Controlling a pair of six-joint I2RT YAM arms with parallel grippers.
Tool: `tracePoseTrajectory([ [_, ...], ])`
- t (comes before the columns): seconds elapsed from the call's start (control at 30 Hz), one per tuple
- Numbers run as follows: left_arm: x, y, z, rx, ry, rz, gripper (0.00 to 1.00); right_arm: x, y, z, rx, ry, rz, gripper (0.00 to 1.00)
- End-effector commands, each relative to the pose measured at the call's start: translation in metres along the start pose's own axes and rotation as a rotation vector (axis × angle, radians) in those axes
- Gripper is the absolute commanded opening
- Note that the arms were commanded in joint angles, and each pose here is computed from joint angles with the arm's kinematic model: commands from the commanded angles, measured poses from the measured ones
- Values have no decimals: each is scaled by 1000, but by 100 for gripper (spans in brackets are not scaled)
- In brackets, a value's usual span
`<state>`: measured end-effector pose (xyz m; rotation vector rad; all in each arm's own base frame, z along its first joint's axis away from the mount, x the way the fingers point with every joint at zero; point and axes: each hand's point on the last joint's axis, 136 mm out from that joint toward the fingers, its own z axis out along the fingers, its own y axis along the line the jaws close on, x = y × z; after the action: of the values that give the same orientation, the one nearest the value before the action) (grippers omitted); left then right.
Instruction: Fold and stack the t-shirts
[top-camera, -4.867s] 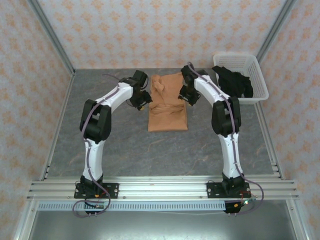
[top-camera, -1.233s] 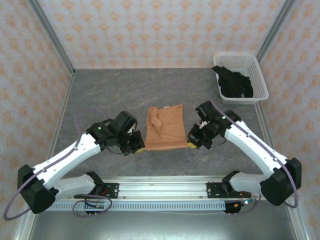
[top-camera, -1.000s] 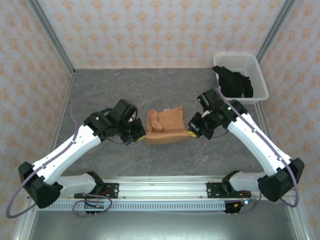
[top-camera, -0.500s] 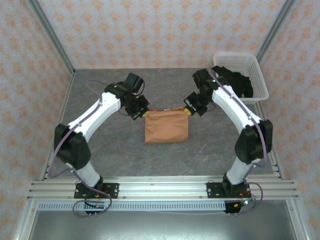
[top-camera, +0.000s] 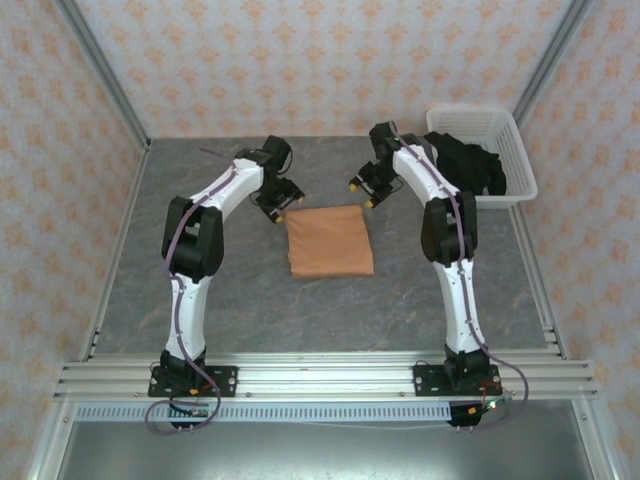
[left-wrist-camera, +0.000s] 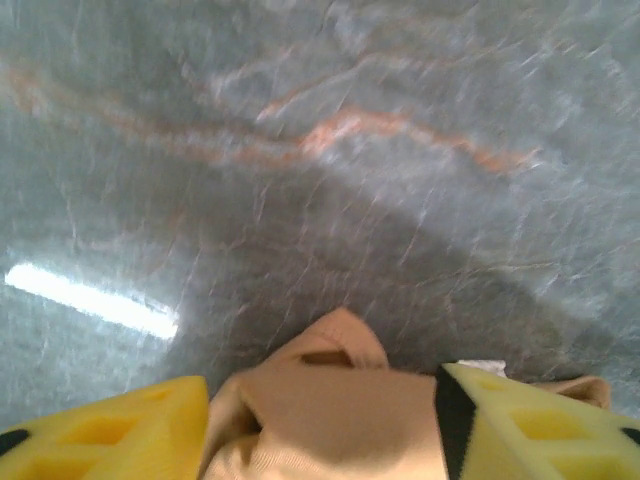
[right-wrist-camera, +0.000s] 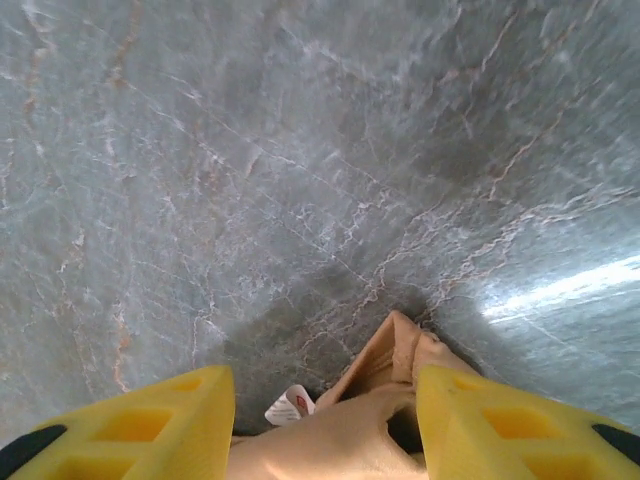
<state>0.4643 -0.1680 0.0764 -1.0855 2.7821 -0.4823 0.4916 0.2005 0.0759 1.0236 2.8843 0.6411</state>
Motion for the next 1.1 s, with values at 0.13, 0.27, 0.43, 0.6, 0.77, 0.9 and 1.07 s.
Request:
tracePoseTrajectory([
  [0.13,44,2,-103,196,-106,-15,64,24,-19,-111,-79,-226,-62,50],
  [0.27,126,34,-101,259,-23,-202,61,64,-52,-126,-226,-236,-35,51],
  [0.43,195,42,-80,362,-3,-458,74,109,-86,-124,-381,-189,-46,57],
  [0.6,202,25,-61,508,-89,-651,82,129,-106,-120,-376,-146,-97,58],
  [0.77,209,15,-28,553,-81,-772,80,136,-112,-121,-361,-128,-121,58],
  [0.9,214,13,-3,547,-69,-830,73,139,-113,-119,-364,-110,-120,58],
  [1.07,211,9,14,534,-98,-852,70,141,-114,-119,-370,-102,-119,58],
])
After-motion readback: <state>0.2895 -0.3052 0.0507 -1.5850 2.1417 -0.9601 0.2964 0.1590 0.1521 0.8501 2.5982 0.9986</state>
